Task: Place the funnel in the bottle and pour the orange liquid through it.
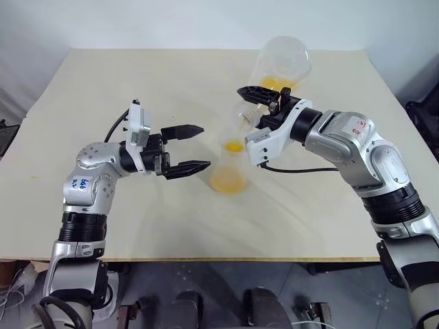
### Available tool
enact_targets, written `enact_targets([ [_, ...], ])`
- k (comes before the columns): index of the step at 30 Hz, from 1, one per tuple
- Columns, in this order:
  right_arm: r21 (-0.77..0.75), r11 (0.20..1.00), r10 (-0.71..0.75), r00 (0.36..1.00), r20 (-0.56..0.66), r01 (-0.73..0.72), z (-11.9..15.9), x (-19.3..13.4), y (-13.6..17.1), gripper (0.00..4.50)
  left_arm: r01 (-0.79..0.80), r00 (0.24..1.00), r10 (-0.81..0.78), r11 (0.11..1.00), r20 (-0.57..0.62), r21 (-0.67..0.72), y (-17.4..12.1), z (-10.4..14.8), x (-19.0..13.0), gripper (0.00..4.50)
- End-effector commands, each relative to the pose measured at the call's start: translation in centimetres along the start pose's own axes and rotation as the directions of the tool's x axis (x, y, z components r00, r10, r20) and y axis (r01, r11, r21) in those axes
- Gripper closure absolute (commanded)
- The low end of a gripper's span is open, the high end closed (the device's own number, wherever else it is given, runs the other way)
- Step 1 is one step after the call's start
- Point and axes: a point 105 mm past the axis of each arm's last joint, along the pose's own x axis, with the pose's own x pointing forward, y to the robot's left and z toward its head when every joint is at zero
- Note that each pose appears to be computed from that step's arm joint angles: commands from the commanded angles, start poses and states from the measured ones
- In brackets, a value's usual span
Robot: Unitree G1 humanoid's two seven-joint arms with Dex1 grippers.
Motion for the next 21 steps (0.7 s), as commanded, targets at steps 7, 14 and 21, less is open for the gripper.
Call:
enact_targets([
  [7, -0.031, 0.997, -0.072, 0.997, -0.008, 0.072, -0.55, -0.77, -2.07, 2.01, 0.009, 1.0, -0.009, 0.998, 0.003, 0.056, -0.04, 1.07, 0.03, 0.0],
  [14, -0.034, 0.997, -0.071, 0.997, -0.007, 0.071, -0.59, -0.73, -2.06, 2.01, 0.009, 1.0, -0.009, 0.998, 0.003, 0.057, 0.09, 1.08, 0.07, 0.0],
  [21, -0.036, 0.997, -0.071, 0.997, -0.007, 0.07, -0.61, -0.74, -2.06, 2.01, 0.009, 1.0, -0.009, 0.998, 0.001, 0.059, 0.13, 1.11, 0.05, 0.0],
])
